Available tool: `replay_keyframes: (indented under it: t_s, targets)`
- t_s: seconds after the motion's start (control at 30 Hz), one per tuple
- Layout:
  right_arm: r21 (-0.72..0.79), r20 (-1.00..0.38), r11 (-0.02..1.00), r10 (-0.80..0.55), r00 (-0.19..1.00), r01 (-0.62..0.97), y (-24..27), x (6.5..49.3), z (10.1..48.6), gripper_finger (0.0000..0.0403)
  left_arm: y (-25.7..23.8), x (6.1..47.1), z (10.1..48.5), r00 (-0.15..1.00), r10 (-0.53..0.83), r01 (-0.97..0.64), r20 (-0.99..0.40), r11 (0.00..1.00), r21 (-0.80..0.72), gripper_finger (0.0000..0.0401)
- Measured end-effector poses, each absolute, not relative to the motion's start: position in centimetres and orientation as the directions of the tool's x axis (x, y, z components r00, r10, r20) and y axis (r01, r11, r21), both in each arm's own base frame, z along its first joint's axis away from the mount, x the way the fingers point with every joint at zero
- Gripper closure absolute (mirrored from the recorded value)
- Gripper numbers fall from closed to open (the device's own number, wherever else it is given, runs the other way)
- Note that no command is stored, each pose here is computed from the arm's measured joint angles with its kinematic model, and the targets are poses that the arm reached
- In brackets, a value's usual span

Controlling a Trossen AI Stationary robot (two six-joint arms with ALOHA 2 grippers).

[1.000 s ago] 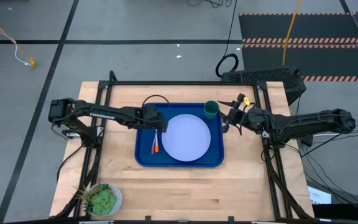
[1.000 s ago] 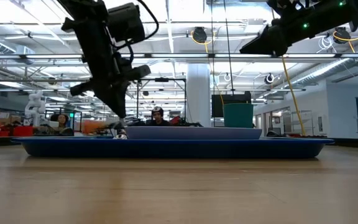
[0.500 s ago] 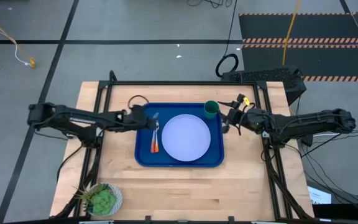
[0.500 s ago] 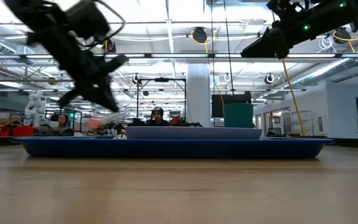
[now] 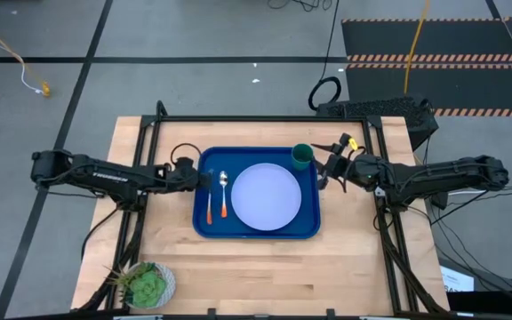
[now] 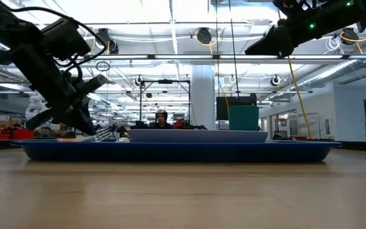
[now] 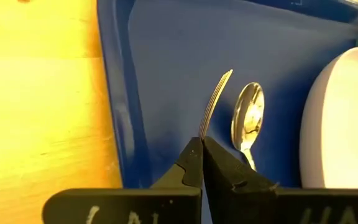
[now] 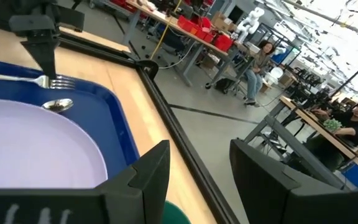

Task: Pick and place plate/cup/fork/spoon on tray
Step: Put the orange fork to the left of the orange spoon on the blue serving tray

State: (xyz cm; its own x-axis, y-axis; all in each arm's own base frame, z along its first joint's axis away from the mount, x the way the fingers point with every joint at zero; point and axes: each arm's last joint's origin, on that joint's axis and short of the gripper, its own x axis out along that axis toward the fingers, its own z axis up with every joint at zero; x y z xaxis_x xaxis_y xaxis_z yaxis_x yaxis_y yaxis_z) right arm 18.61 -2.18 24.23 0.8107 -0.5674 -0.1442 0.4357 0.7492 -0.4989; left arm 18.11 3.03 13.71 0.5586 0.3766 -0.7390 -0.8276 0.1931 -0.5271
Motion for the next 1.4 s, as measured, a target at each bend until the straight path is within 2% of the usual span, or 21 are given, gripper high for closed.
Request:
replay_keyframes:
  t_s: [0.23,0.57,0.7,0.97,1.2,1.4]
  targets:
    - [-0.503,-0.141,0.747,-0.567,0.811,0.435,-2.18,18.61,24.27,0.0243,3.02,18.01,13.59,0.558,0.377,-0.828,-0.740,0.190,-0.527,0.0391]
    - [-0.500,-0.139,0.748,-0.567,0.812,0.437,-2.18,18.62,24.29,0.0243,3.02,17.96,12.99,0.520,0.372,-0.853,-0.769,0.186,-0.487,0.0299]
    - [-0.500,-0.139,0.748,-0.567,0.812,0.436,-2.18,18.62,24.29,0.0243,3.02,17.99,12.94,0.519,0.372,-0.854,-0.769,0.188,-0.486,0.0275]
    - [-0.500,-0.139,0.748,-0.567,0.812,0.437,-2.18,18.62,24.29,0.0243,3.00,17.52,12.72,0.466,0.377,-0.883,-0.801,0.142,-0.447,0.0270]
    - [-0.500,-0.139,0.748,-0.567,0.812,0.437,-2.18,18.62,24.29,0.0243,3.06,18.08,12.99,0.526,0.382,-0.848,-0.760,0.164,-0.504,0.0270]
    - [-0.500,-0.138,0.748,-0.567,0.812,0.437,-2.18,18.62,24.30,0.0243,3.03,17.90,12.92,0.501,0.378,-0.863,-0.778,0.159,-0.479,0.0270]
